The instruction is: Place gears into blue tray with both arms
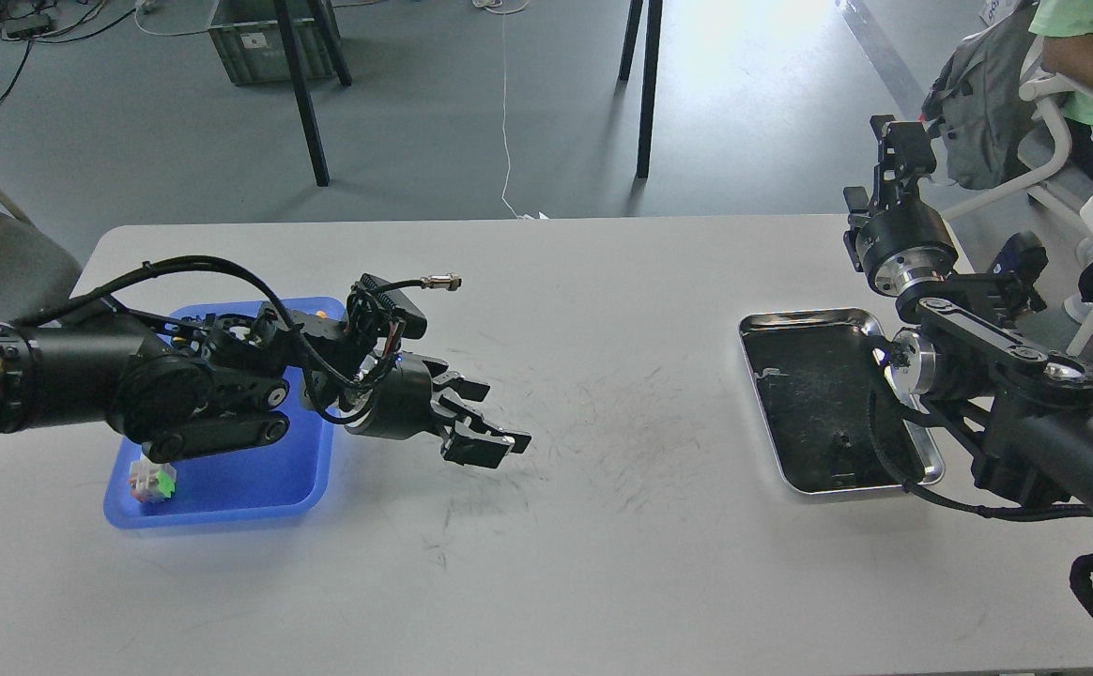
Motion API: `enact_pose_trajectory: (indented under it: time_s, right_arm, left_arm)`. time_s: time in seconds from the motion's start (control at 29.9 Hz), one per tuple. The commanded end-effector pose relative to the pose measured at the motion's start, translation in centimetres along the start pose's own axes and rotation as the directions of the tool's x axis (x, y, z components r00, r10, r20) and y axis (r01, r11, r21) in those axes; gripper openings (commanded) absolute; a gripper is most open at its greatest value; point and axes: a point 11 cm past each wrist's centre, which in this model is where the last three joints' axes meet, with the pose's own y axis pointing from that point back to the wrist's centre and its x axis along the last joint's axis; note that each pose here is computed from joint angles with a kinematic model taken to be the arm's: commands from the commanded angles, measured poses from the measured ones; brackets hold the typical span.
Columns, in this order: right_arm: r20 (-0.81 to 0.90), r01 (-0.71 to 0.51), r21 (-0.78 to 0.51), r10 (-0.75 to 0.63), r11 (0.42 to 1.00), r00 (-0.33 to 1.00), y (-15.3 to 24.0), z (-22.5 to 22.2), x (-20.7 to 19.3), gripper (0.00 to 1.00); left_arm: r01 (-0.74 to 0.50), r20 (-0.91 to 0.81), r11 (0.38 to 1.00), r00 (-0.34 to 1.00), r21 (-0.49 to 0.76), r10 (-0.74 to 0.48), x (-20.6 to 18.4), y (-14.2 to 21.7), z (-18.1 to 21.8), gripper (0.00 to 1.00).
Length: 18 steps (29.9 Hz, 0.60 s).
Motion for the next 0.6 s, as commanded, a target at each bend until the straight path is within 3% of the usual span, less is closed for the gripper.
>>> enact_pose_trajectory:
  time_s: [0.0,0.3,0.57]
  right_arm:
    - [-0.002,0.000,-0.001,0.000,1.000,1.000,0.0,0.0,0.0,0.97]
    - [-0.002,0.003,-0.001,-0.003,1.000,1.000,0.0,0.1,0.0,0.97]
    - [-0.003,0.003,-0.004,-0.003,1.000,1.000,0.1,0.2,-0.1,0.97]
  left_arm:
    - [0.002,0.008,1.000,1.000,0.005,-0.002,-0.3,0.0,-0.2,0.94]
    - [0.023,0.101,1.000,0.995,0.015,-0.025,-1.3,-0.1,-0.6,0.82]
    - [0.009,0.114,0.999,0.993,0.035,-0.013,-2.7,-0.4,-1.5,0.80]
